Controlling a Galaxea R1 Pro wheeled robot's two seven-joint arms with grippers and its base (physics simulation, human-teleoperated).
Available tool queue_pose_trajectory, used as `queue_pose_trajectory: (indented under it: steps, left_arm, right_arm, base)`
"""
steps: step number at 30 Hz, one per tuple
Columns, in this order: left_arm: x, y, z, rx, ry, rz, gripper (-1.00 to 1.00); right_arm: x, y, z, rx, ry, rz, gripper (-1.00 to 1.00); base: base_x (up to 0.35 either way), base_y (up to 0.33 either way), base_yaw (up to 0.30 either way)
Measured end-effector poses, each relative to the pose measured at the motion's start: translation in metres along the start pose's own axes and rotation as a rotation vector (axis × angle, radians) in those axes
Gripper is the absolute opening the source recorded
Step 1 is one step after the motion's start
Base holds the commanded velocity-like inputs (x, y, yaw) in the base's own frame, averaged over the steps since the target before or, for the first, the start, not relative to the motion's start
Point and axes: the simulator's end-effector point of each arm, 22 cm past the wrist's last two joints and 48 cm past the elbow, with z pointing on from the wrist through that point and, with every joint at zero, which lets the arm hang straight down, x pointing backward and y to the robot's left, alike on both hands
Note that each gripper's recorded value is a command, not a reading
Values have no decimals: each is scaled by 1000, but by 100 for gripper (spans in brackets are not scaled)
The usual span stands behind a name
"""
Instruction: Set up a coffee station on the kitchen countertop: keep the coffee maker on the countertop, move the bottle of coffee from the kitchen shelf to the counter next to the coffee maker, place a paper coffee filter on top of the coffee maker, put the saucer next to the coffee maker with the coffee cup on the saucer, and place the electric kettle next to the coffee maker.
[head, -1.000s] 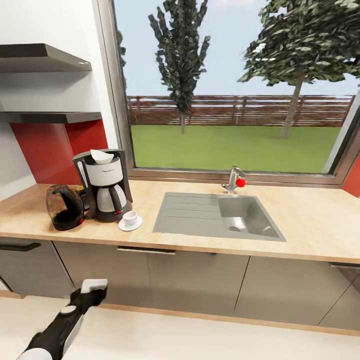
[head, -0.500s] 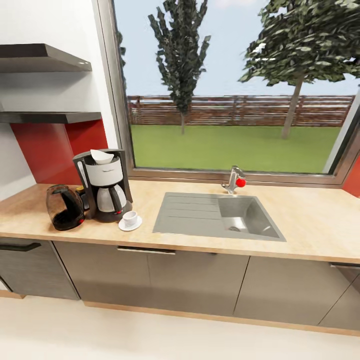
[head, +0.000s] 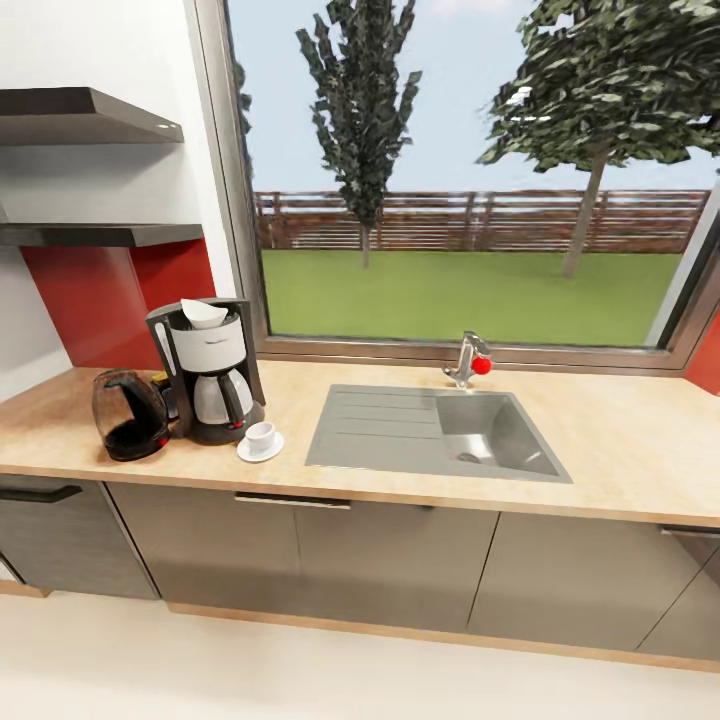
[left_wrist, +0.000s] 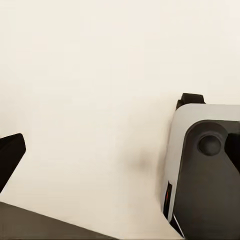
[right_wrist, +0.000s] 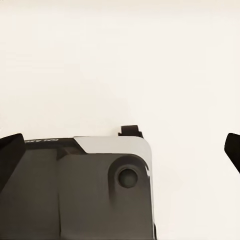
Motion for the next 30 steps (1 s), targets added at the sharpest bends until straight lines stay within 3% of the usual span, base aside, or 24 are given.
queue_pose_trajectory:
  steps: [4, 8, 30]
  left_arm:
    - [5, 15, -1, -79, 17, 5, 100]
    - [9, 19, -1, -99, 25, 12, 100]
    - [15, 13, -1, -97, 35, 2, 100]
  right_arm:
    - [0, 0, 0, 0, 1, -3, 100]
    - [1, -1, 0, 1, 2, -4, 100]
    - [-1, 7, 0, -9, -2, 4, 100]
  base:
    - [0, 0, 0]
    - [0, 0, 0]
    - [0, 0, 0]
